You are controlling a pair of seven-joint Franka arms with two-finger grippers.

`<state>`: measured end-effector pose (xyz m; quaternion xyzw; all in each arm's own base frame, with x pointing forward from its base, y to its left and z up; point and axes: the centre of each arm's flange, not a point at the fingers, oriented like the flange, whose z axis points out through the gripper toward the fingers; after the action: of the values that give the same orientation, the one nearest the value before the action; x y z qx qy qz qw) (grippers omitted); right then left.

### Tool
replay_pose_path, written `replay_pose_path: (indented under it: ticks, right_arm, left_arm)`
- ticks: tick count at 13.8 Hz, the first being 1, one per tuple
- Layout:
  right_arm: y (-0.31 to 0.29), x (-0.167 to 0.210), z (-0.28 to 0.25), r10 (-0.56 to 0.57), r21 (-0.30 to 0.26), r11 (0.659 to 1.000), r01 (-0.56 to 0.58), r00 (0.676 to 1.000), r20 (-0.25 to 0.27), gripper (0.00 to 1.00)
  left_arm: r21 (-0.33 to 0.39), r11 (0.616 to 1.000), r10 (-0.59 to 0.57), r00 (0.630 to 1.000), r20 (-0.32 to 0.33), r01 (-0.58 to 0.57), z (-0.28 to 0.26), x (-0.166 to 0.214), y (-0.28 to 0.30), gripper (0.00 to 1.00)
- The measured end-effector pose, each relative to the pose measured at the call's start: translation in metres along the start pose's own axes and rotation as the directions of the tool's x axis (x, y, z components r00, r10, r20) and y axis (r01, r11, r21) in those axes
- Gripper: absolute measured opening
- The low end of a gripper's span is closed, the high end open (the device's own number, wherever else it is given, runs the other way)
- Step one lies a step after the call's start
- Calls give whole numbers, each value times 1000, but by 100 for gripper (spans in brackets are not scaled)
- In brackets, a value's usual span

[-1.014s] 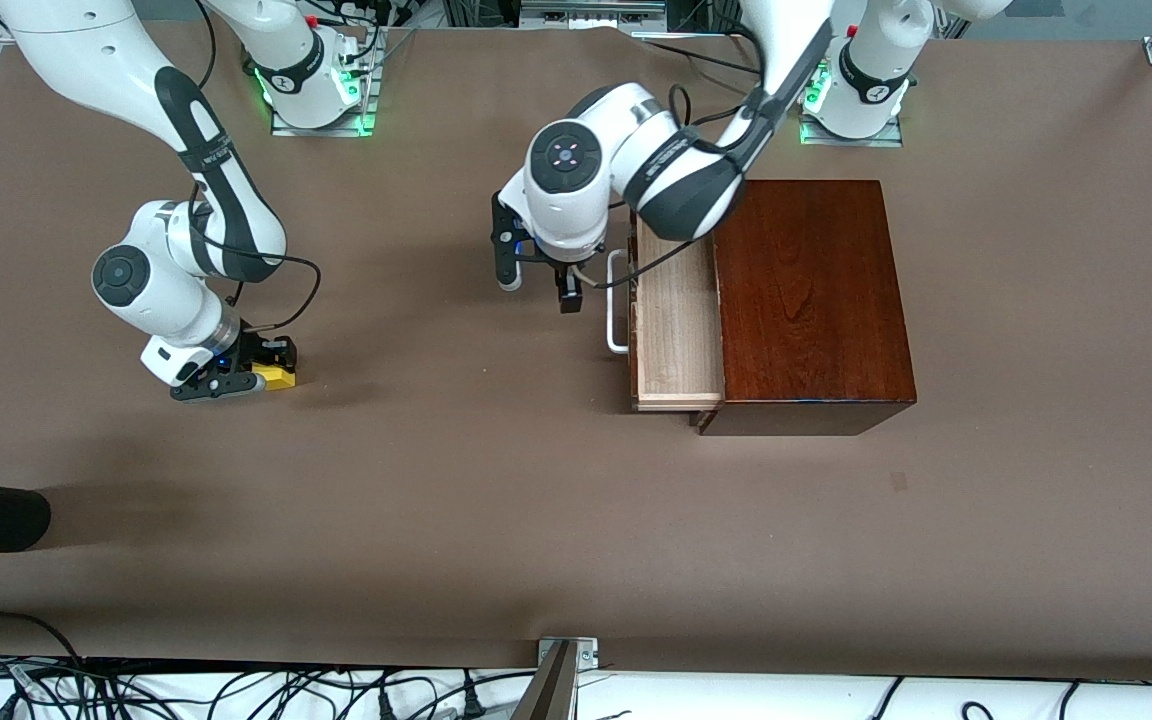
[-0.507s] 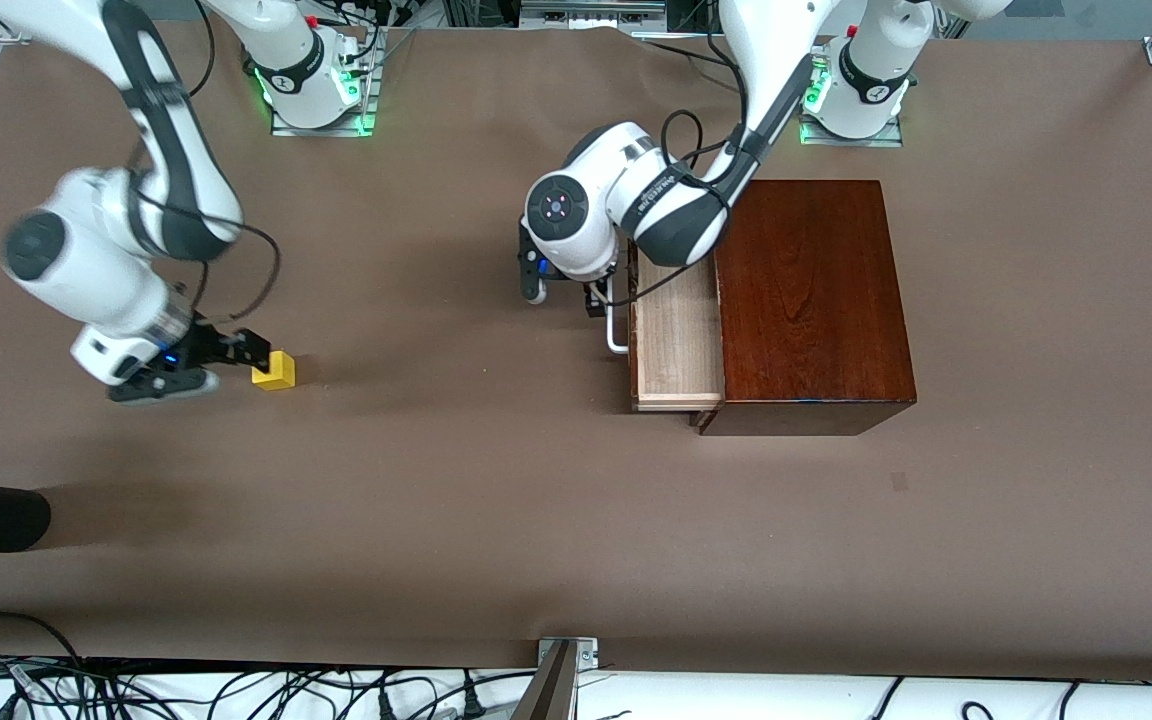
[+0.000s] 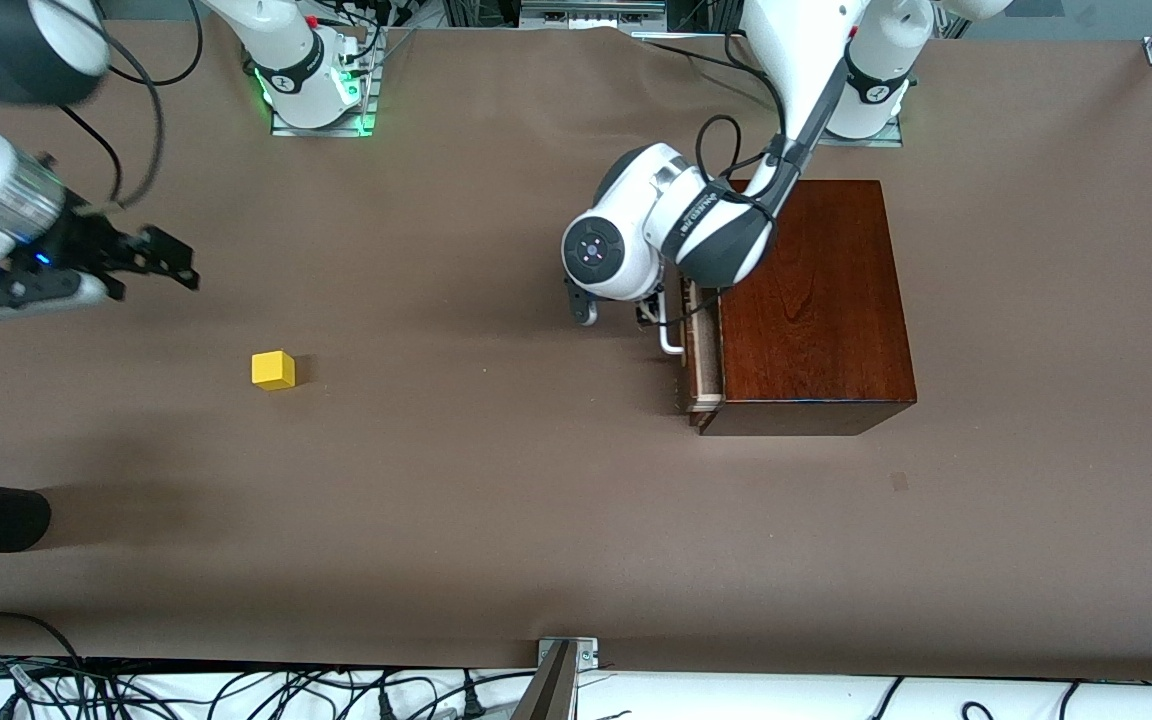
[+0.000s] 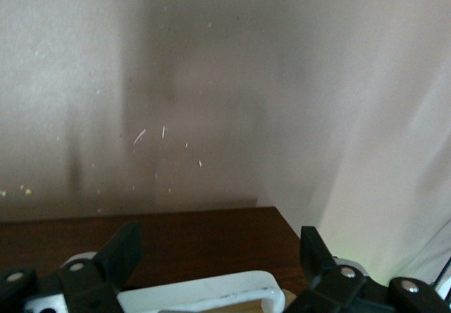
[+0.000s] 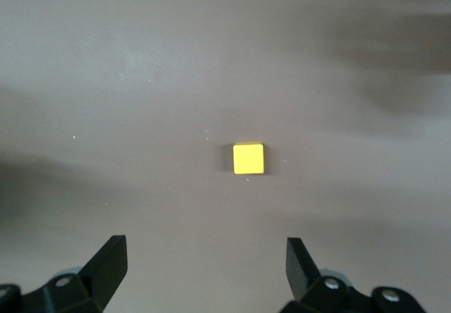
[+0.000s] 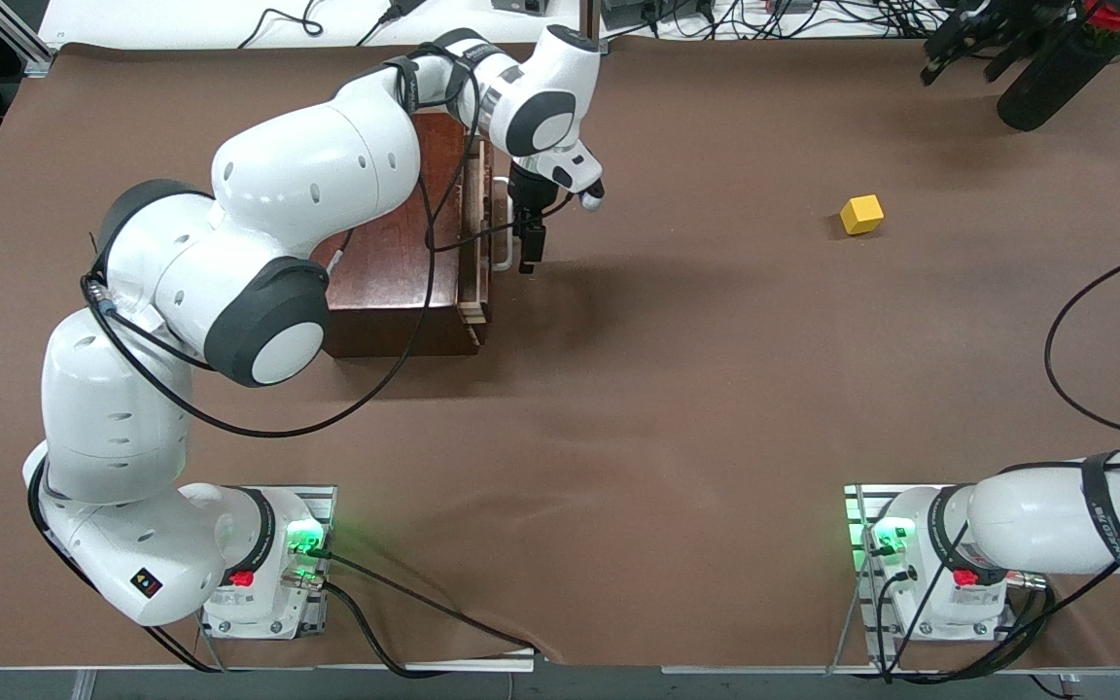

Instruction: Open drawer, take yellow block, close drawer

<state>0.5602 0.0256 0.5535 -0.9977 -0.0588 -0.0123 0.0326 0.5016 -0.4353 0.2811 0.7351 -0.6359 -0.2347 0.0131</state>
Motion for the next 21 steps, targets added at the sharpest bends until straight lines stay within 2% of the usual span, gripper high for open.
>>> replay_pose_path:
  ticks: [2,9,11,14,17,19,21]
  right_arm:
    - [-2,2,-16,-2,-16,1000,2,1000,-5,100]
    - [-8,22,0,-19,-46,999,20,1000,13,100]
    - [-5,23,2,-17,-55,998,18,1000,17,100]
    - [-4,23,1,-15,-57,998,16,1000,16,100]
    - [-4,23,0,-15,-57,998,16,1000,14,100]
    - [-4,23,0,-15,-58,998,15,1000,13,100]
    - [-4,23,0,-15,-58,998,16,1000,12,100]
  left_arm:
    - [-10,1000,-11,1000,13,11,-1,-6,-2,100]
    - [-15,999,-51,998,27,52,-5,-25,-15,100]
    - [17,998,-54,998,-10,55,-23,-28,-16,100]
    - [87,994,-57,994,-98,66,-84,-46,-4,100]
    - [140,979,-119,973,-199,149,-151,-106,-15,100]
    - [130,959,-212,943,-256,251,-188,-178,-44,100]
    - [121,920,-319,892,-320,373,-213,-260,-80,100]
